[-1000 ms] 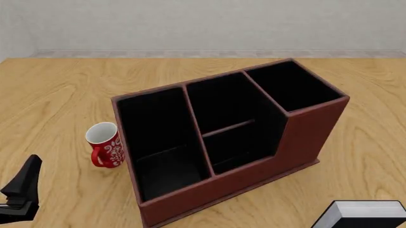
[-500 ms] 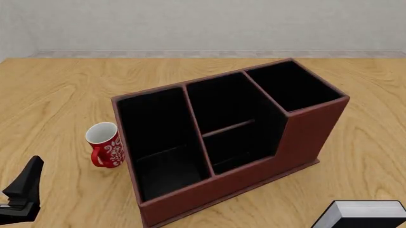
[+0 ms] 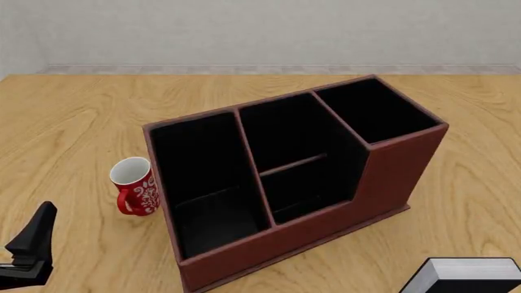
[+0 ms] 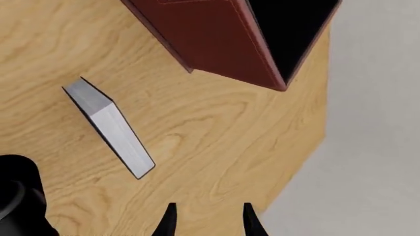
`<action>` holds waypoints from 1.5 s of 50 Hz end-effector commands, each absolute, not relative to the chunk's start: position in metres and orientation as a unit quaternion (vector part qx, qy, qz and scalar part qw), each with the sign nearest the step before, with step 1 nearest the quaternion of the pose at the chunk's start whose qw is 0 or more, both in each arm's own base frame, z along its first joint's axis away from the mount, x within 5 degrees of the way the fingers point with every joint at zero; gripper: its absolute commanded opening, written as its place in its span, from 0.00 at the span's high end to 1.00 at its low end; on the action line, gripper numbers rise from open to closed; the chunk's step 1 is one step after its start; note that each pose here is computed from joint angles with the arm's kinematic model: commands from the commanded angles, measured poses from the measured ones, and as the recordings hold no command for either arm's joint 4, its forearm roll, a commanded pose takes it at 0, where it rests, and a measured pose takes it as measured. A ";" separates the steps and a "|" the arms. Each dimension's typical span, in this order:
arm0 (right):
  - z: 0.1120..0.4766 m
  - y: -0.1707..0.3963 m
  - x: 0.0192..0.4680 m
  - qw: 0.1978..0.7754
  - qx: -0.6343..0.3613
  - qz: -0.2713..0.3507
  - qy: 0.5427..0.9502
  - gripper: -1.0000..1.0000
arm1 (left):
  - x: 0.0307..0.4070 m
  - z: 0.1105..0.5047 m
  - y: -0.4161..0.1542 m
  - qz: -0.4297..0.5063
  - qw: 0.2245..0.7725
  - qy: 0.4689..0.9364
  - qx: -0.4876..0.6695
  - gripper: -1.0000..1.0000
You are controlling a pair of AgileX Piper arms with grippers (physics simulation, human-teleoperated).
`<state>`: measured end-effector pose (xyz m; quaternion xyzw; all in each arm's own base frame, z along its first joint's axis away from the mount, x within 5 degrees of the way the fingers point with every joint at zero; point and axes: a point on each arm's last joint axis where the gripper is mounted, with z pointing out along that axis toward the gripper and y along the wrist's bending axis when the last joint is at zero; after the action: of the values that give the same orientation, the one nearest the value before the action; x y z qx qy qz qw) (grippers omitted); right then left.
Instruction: Pick up the book and place it in the right compartment of the caddy.
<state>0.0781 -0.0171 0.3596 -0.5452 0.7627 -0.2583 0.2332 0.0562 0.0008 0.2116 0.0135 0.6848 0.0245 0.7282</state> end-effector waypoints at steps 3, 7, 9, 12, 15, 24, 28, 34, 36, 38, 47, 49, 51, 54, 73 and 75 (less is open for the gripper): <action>0.346 -0.019 0.082 0.212 -0.551 -0.242 0.770 0.00 | 0.056 0.211 0.001 0.024 0.727 0.686 0.014 0.00; 0.339 -0.020 0.081 0.201 -0.553 -0.237 0.773 0.00 | 0.056 0.211 0.001 0.024 0.728 0.685 0.015 0.00; 0.336 -0.020 0.082 0.198 -0.555 -0.234 0.774 0.00 | 0.056 0.211 0.001 0.025 0.728 0.685 0.014 0.00; 0.330 -0.021 0.080 0.189 -0.563 -0.232 0.771 0.00 | 0.056 0.211 0.001 0.025 0.727 0.686 0.015 0.00; 0.329 -0.020 0.079 0.188 -0.570 -0.232 0.765 0.00 | 0.056 0.211 0.001 0.025 0.727 0.686 0.014 0.00; 0.323 -0.018 0.076 0.183 -0.595 -0.231 0.748 0.00 | 0.056 0.211 0.001 0.025 0.727 0.686 0.014 0.00; 0.319 -0.017 0.075 0.179 -0.604 -0.228 0.742 0.00 | 0.056 0.211 0.001 0.026 0.728 0.685 0.012 0.00; 0.309 -0.021 0.069 0.156 -0.611 -0.237 0.739 0.00 | 0.056 0.211 0.001 0.026 0.728 0.685 0.012 0.00; 0.312 -0.019 0.072 0.165 -0.609 -0.231 0.741 0.00 | 0.056 0.211 0.001 0.025 0.728 0.685 0.011 0.00; 0.309 -0.019 0.071 0.162 -0.611 -0.231 0.740 0.00 | 0.056 0.211 0.001 0.025 0.728 0.685 0.012 0.00; 0.306 -0.017 0.073 0.165 -0.612 -0.219 0.742 0.00 | 0.056 0.212 0.001 0.024 0.730 0.683 0.011 0.00; 0.304 -0.017 0.072 0.163 -0.612 -0.218 0.742 0.00 | 0.056 0.212 0.001 0.025 0.730 0.683 0.012 0.00; 0.303 -0.017 0.072 0.163 -0.612 -0.216 0.743 0.00 | 0.056 0.211 0.001 0.030 0.729 0.683 0.015 0.00; 0.301 -0.018 0.071 0.161 -0.613 -0.216 0.743 0.00 | 0.056 0.211 0.001 0.032 0.729 0.684 0.017 0.00; 0.295 -0.017 0.069 0.156 -0.618 -0.210 0.741 0.00 | 0.056 0.211 0.001 0.034 0.728 0.685 0.018 0.00; 0.297 -0.015 0.072 0.162 -0.618 -0.206 0.742 0.00 | 0.056 0.211 0.001 0.035 0.727 0.685 0.018 0.00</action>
<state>0.0709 -0.0167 0.2991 -0.6150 0.7423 -0.2121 0.1604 0.0563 0.0011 0.2111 0.0170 0.6846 0.0329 0.7280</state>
